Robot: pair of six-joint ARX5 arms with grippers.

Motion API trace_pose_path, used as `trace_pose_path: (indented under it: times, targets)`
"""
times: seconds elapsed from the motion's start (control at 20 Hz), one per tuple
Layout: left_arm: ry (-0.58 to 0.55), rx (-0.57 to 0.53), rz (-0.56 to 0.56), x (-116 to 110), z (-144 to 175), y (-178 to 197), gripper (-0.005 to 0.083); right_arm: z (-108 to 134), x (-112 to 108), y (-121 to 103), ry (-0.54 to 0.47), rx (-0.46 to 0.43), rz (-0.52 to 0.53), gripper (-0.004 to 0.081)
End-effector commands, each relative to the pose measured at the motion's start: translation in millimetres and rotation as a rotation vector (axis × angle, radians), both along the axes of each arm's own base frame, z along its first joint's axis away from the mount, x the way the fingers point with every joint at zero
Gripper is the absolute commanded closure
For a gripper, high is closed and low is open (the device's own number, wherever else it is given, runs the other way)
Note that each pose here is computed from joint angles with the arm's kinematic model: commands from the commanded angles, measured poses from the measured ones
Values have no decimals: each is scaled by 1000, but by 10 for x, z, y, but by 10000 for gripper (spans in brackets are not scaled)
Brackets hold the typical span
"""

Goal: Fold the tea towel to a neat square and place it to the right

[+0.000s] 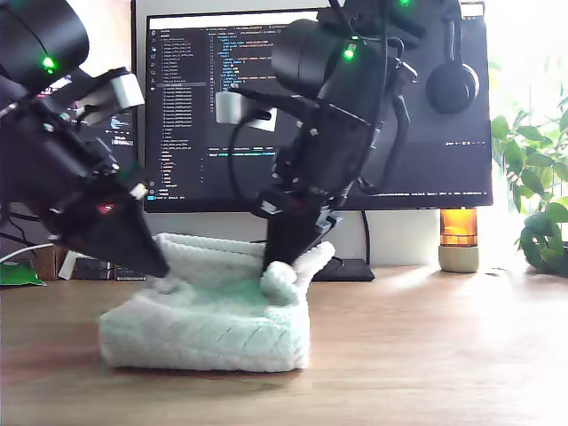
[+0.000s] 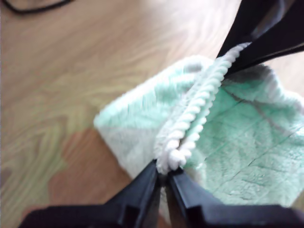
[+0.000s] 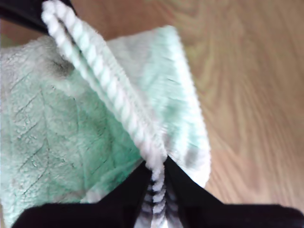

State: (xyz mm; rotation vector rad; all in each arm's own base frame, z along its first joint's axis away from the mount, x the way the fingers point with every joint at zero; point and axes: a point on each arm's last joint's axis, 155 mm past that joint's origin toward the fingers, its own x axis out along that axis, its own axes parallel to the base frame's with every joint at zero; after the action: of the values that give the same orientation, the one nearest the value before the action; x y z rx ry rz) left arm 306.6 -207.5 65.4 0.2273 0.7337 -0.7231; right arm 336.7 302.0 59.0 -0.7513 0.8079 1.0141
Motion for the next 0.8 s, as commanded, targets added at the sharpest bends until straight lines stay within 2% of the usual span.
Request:
trace_pose_path:
  times: [0.0,0.4,0.75]
  targets:
    - [19,11,6,21,-108,30,795,-83,85,-115,2,-25,-32,783]
    - [9,7,18,80,-111,60,791,-361,43,-111,55,-56,-29,783]
    - [-6,16,12,96,-101,63,730,-345,90,-93,43,-43,-52,713]
